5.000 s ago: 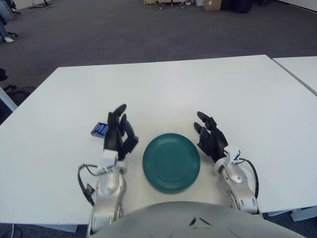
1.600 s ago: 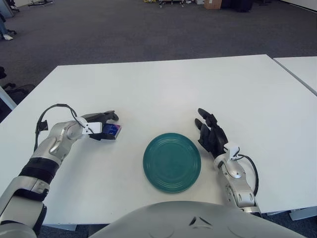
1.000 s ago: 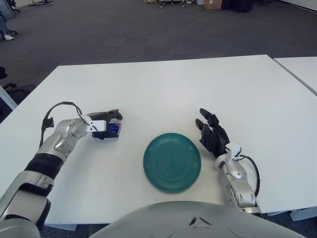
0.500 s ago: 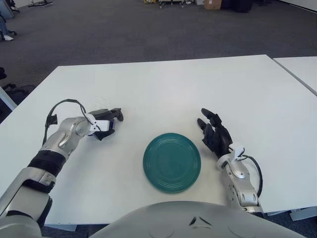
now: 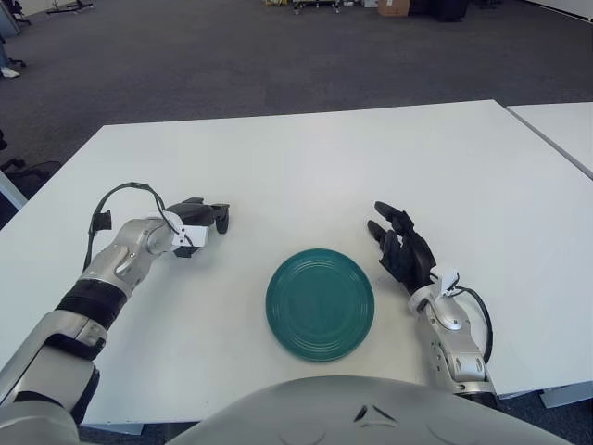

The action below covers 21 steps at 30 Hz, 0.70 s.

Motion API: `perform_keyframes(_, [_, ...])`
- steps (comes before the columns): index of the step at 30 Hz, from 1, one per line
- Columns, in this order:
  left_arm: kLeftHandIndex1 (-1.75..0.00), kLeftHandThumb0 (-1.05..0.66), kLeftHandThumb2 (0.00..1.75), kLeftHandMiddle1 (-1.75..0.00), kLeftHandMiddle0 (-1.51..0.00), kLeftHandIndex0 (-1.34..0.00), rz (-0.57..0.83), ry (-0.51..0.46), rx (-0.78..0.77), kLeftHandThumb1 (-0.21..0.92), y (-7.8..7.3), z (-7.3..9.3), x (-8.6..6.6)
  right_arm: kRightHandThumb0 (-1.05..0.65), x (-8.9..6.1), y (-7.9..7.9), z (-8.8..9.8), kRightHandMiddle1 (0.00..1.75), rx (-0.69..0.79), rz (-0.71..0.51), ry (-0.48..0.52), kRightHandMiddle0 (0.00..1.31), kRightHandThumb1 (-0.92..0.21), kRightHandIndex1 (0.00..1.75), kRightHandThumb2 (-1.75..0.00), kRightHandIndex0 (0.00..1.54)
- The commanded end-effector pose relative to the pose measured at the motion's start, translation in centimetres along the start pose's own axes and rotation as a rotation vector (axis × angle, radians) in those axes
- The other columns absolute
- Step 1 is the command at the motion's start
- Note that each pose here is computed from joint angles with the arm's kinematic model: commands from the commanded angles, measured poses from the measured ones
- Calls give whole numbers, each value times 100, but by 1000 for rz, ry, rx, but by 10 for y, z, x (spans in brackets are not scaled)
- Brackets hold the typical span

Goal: Put the gum into the plate.

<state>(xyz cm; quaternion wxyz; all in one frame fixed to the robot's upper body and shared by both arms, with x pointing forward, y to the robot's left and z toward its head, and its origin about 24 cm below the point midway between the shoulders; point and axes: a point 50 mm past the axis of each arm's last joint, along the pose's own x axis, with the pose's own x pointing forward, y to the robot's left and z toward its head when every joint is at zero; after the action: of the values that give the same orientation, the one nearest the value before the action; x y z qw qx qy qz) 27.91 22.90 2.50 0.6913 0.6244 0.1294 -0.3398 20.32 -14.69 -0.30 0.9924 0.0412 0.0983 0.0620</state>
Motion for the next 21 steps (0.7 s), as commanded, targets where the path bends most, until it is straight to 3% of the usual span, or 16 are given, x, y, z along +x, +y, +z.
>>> perform_keyframes(1, [-175,1,129,-173,-35,-59,-134,-9,-11,35,-31,-1,-2,-78,-8,-7,-25,62,22,-28,147,0,-92,2,-88,34])
perform_keyframes(13, [-175,0,133,-152,-57,-67,-114,-17,-20,25,-26,-2,-3,-79,-4,-8,-26,60,3,-23,150,0,-92,1,-90,34])
perform_keyframes(21, [-175,0,133,-149,-60,-66,-99,-18,-30,24,-22,-2,-4,-78,-4,-9,-26,61,9,-24,150,0,-92,1,-90,34])
